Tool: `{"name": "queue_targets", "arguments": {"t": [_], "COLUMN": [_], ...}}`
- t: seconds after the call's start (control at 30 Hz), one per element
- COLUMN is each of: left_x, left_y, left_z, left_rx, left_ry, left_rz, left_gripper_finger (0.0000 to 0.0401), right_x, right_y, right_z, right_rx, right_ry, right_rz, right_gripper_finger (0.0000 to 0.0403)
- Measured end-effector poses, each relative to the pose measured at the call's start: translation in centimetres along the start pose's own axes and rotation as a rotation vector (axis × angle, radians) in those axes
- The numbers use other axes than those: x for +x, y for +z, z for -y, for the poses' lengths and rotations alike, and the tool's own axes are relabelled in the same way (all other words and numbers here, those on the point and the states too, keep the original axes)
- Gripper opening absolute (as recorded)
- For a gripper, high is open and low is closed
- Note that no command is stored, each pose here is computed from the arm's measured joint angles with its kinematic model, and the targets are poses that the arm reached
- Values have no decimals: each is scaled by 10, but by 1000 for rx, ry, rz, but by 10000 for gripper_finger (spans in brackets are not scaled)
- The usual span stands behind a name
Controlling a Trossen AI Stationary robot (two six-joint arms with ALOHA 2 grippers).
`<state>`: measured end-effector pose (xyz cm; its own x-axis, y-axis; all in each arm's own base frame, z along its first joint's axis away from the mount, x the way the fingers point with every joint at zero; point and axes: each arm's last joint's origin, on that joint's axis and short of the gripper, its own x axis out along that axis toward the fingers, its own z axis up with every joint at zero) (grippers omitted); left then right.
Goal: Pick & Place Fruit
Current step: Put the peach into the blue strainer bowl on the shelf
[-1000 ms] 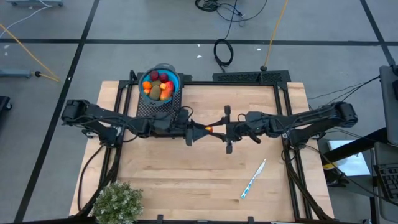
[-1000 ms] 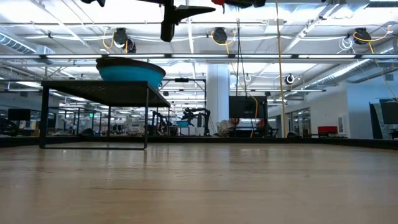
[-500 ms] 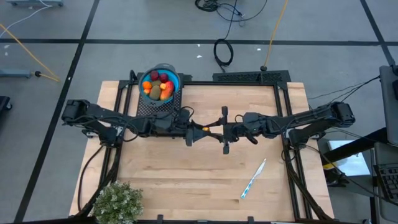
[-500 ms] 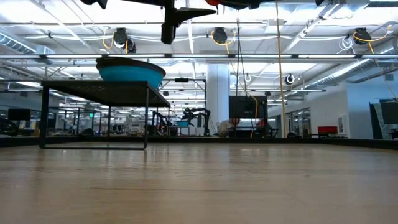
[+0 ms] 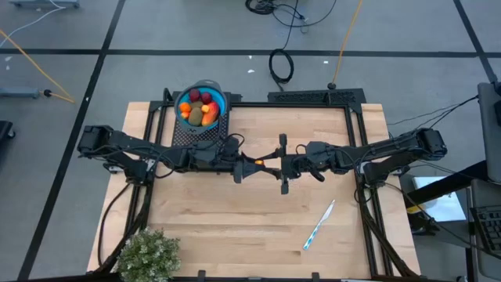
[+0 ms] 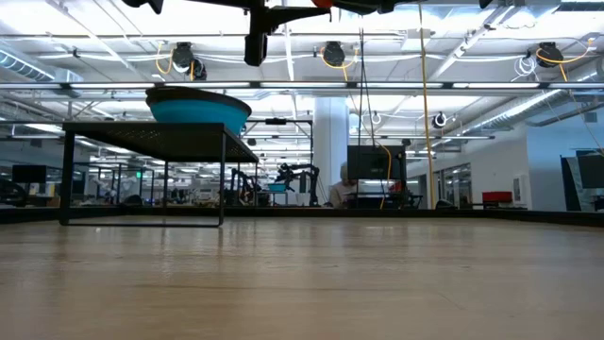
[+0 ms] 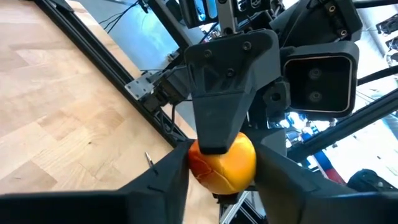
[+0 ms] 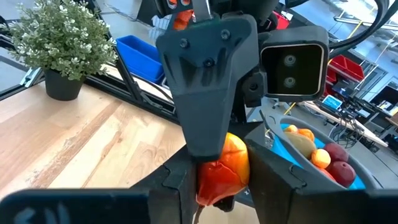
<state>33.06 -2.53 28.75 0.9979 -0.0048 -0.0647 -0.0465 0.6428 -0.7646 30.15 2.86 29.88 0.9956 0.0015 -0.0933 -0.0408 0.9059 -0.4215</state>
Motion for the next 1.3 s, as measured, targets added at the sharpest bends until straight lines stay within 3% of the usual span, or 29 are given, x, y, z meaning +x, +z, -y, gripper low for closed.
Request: {"name": "queue_targets", "arguments": {"t": [0.2, 0.47, 1.0, 1.17, 1.3], "left_x": [0, 0, -2, -14, -30], "left_y": [0, 0, 0, 14, 34], "left_z": [0, 0, -7, -11, -9], "left_rx": [-4, -8, -16, -8, 45], "left_ry": [-2, -5, 48, 116, 133], "left_rz": [1, -7, -60, -59, -16], "left_gripper_finger": [108, 110, 104, 104, 104], "right_x": [0, -1, -4, -8, -9], "right_y": [0, 1, -18, -28, -32], "right_z": [-1, -6, -17, -21, -22], "right_rx": [-1, -3, 154, 197, 215], "right_ry": [2, 19, 35, 62, 70], "right_rz": [0, -10, -243, -358, -400], "right_gripper_finger": [112, 122, 241, 236, 198]}}
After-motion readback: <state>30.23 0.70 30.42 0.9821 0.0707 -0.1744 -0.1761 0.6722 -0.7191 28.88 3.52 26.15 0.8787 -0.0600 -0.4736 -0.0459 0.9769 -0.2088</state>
